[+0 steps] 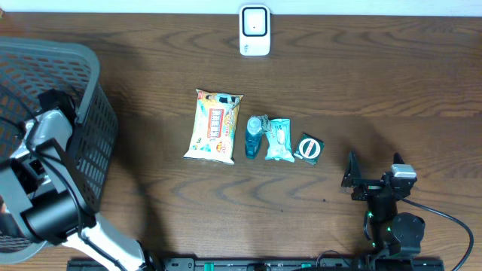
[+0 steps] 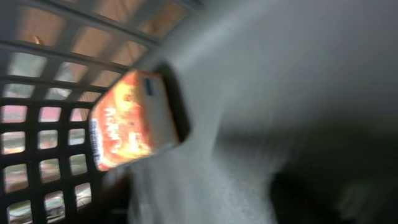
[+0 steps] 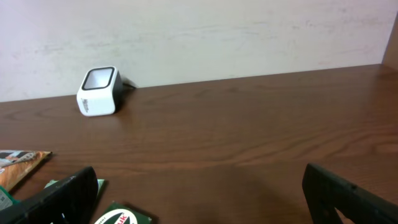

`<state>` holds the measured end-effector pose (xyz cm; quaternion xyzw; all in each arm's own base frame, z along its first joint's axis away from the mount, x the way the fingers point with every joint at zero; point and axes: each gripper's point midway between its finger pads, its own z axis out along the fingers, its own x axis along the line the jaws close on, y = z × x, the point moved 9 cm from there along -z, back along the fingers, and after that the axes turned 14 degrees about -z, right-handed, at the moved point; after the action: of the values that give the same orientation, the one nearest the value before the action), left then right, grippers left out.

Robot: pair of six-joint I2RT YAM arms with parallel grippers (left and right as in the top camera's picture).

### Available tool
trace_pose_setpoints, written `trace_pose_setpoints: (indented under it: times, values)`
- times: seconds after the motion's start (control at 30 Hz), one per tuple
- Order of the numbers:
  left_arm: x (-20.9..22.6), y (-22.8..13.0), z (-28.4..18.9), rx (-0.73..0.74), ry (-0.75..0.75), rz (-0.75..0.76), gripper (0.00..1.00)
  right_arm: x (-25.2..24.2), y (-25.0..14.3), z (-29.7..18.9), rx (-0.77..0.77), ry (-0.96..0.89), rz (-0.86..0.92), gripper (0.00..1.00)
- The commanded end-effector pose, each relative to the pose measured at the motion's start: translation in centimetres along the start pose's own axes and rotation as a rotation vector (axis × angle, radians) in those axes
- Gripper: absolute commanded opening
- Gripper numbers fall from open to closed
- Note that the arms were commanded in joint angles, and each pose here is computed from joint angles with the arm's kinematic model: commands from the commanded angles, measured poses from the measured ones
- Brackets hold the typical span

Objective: Scan the item barcode
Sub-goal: 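Reach into the basket and grasp the small orange-white box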

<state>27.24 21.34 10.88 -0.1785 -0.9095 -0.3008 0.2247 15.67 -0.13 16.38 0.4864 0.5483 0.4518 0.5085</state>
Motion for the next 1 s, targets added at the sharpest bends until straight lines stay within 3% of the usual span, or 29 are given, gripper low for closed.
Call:
trace_pose_setpoints:
  times: [0.0,0.47,0.63,0.7,0.77,0.8,0.87,0.97]
  values:
    - [0.3,0.1,0.5,0.038,-0.029,-0.073,0.99,0.3,0.0,0.0,0.0,0.015,-0.011,0.99]
    - [4.1,2.2,4.6,0.089,0.024,-0.29,1.0,0.3,0.0,0.0,-0.001,0.014,-0.011,0.99]
    - [4.2,2.0,6.4,0.181,-0.057,-0.347,0.95,0.3,0.0,0.0,-0.001,0.014,-0.011,0.99]
    - [4.0,1.9,6.8,0.194,-0.063,-0.348,0.86,0.3,0.0,0.0,0.0,0.015,-0.011,0.99]
    - [3.9,1.8,6.9,0.198,-0.061,-0.344,0.57,0.3,0.0,0.0,-0.001,0.014,-0.011,0.99]
    - [3.9,1.7,7.0,0.199,-0.061,-0.343,0.33,0.3,0.0,0.0,-0.001,0.014,-0.011,0.99]
    - [3.9,1.7,7.0,0.199,-0.06,-0.343,0.12,0.3,0.0,0.0,0.0,0.015,-0.011,0.99]
    - [3.9,1.7,6.9,0.203,-0.058,-0.339,0.07,0.3,0.0,0.0,-0.001,0.014,-0.011,0.99]
